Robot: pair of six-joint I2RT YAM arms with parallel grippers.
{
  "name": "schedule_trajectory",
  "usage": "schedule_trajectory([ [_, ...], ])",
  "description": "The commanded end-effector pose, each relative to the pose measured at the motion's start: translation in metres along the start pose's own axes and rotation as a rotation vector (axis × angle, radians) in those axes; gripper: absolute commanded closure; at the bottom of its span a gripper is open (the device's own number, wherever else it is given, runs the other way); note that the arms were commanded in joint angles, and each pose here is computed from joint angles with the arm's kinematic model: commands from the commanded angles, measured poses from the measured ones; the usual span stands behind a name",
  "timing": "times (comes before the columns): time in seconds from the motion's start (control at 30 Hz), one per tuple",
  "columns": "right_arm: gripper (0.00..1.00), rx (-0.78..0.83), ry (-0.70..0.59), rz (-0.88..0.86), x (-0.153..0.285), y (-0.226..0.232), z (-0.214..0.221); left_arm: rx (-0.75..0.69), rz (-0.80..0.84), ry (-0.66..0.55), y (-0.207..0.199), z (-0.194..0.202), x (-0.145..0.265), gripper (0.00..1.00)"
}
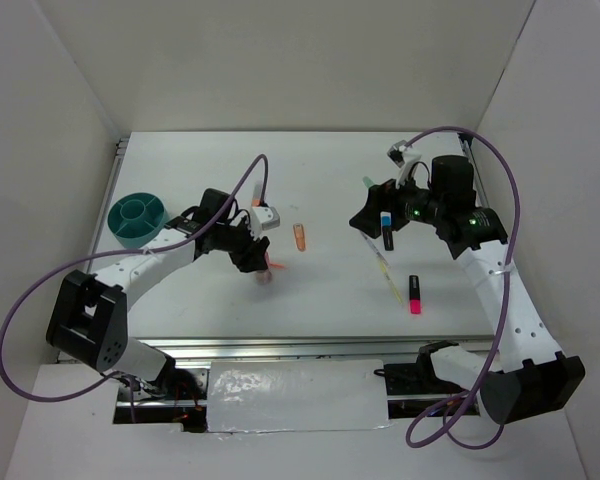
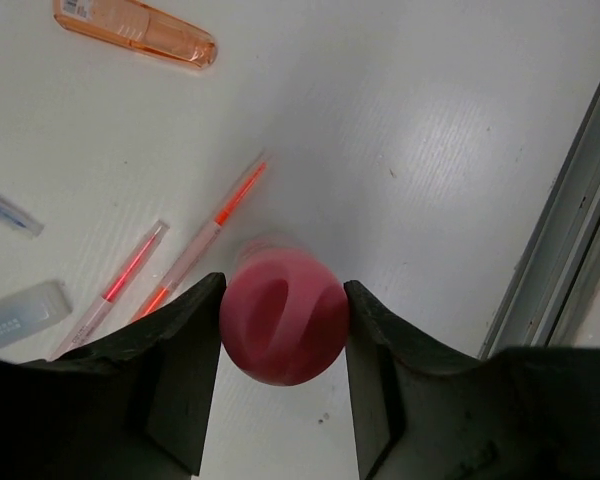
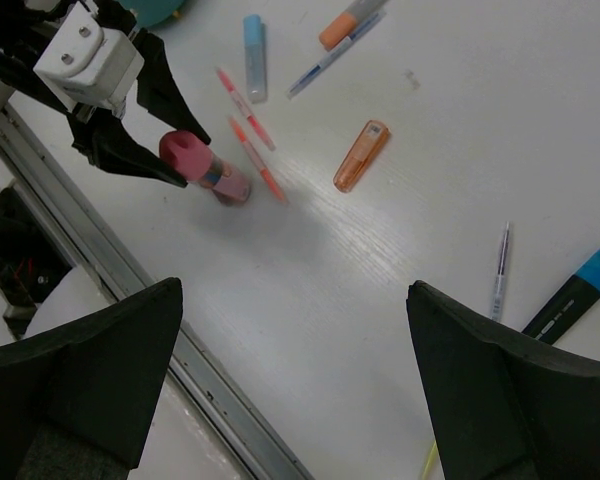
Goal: Sort the stationery into containers
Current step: Pick up the stationery from the center of the board, then place the stationery in the storage box.
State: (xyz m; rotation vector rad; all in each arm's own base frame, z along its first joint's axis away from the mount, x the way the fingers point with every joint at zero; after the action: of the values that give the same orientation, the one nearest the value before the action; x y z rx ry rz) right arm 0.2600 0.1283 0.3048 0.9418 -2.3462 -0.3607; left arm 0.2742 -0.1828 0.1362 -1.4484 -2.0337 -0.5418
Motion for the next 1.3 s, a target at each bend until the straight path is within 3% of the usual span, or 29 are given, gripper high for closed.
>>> schedule_trajectory([
  [0.0,0.02,-0.01,0.021,-0.007,-0.001,-0.002,0.006,-0.075,-0.04,-0.069,0.009,-0.02,0.003,0.45],
  [0.2,0.02,-0.012,0.025,0.0,-0.002,-0.004,0.007,-0.06,-0.019,-0.065,0.006,-0.024,0.01,0.75],
  [0.33,0.02,-0.003,0.028,0.007,-0.003,-0.006,0.01,0.019,-0.118,-0.138,0.02,-0.046,0.054,0.88],
  [0.57,0.03,-0.013,0.09,0.028,-0.017,-0.017,0.023,0.193,-0.541,-0.119,0.088,-0.034,0.194,0.92],
  [0.77,0.04,0.015,0.121,0.04,-0.033,-0.018,0.029,0.336,-0.697,-0.063,0.125,-0.002,0.267,0.95],
  [1.0,0.02,0.011,0.132,0.016,-0.046,-0.017,0.033,0.507,-0.709,-0.09,0.163,0.032,0.295,0.95],
  [1.27,0.02,0.003,0.153,0.022,-0.051,-0.022,0.043,0.524,-0.779,-0.058,0.185,0.051,0.299,0.95],
])
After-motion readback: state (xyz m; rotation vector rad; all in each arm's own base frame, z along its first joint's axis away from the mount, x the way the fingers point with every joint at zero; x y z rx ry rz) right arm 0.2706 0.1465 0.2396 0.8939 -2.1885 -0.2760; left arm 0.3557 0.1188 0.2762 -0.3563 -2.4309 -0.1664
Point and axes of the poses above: each gripper's point midway between its finger pads, its own x axis back along the fingers, its own y axis along the line the jaws close on, z = x × y, the point moved 4 cm from there along x, back along the fingers, and after that the axes turned 11 degrees about -x, right-handed, at the moved point
